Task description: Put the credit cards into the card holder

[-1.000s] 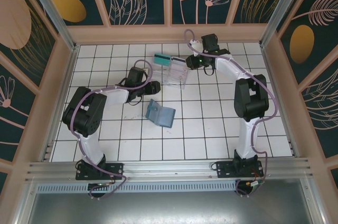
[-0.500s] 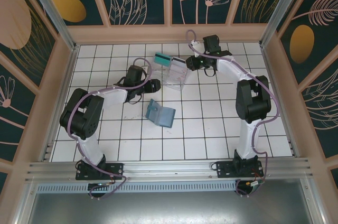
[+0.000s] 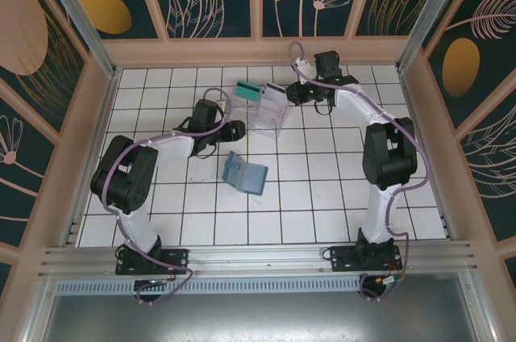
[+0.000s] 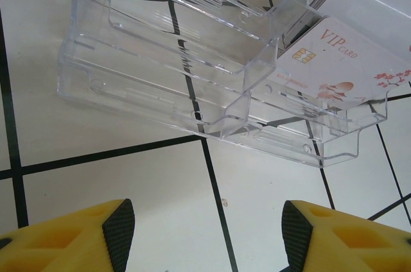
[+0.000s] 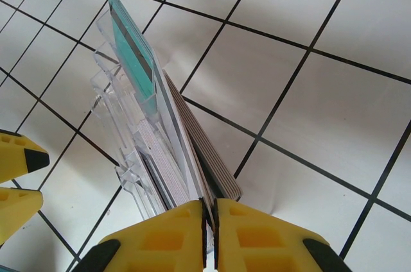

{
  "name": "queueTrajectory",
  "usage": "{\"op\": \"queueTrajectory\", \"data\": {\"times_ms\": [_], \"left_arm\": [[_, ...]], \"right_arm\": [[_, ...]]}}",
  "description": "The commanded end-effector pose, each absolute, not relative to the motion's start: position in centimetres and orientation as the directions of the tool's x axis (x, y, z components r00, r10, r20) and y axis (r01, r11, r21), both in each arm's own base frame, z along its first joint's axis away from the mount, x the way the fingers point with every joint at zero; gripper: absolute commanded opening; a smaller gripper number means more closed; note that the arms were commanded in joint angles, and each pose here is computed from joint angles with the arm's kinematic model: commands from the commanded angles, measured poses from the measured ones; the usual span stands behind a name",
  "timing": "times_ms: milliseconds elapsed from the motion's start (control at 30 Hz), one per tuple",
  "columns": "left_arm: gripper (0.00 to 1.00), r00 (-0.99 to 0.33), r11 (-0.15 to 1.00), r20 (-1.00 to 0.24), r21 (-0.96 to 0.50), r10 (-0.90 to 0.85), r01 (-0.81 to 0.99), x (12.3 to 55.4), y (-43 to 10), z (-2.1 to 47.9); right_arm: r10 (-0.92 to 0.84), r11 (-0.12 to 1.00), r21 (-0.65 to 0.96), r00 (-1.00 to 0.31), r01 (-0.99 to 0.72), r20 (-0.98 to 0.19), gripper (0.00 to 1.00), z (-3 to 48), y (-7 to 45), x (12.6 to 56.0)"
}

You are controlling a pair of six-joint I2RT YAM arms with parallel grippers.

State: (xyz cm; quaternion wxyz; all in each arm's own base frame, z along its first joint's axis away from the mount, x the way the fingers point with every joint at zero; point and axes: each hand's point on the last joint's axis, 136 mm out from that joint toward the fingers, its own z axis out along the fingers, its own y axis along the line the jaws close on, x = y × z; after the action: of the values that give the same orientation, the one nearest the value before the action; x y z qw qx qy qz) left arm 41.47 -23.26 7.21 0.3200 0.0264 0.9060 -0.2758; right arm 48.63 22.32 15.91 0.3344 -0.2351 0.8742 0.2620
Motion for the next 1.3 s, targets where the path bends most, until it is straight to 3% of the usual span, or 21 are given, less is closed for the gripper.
{"op": "queueTrajectory", "data": {"times_ms": [0, 1267], "left_arm": [[0.64, -0.783, 0.832, -0.606, -0.5, -0.139, 0.239, 41.8, -23.5, 8.1], [0.63, -0.777, 0.822, -0.613, -0.51, -0.141, 0.253, 42.2, -23.9, 9.3]], "right_arm": [[-0.221, 0.753, 0.303, -0.659, -0.584, -0.719, 0.13, 16.2, 22.1, 49.2], [-0.238, 0.71, 0.357, -0.684, -0.607, -0.69, 0.17, 16.4, 22.4, 47.0]]}}
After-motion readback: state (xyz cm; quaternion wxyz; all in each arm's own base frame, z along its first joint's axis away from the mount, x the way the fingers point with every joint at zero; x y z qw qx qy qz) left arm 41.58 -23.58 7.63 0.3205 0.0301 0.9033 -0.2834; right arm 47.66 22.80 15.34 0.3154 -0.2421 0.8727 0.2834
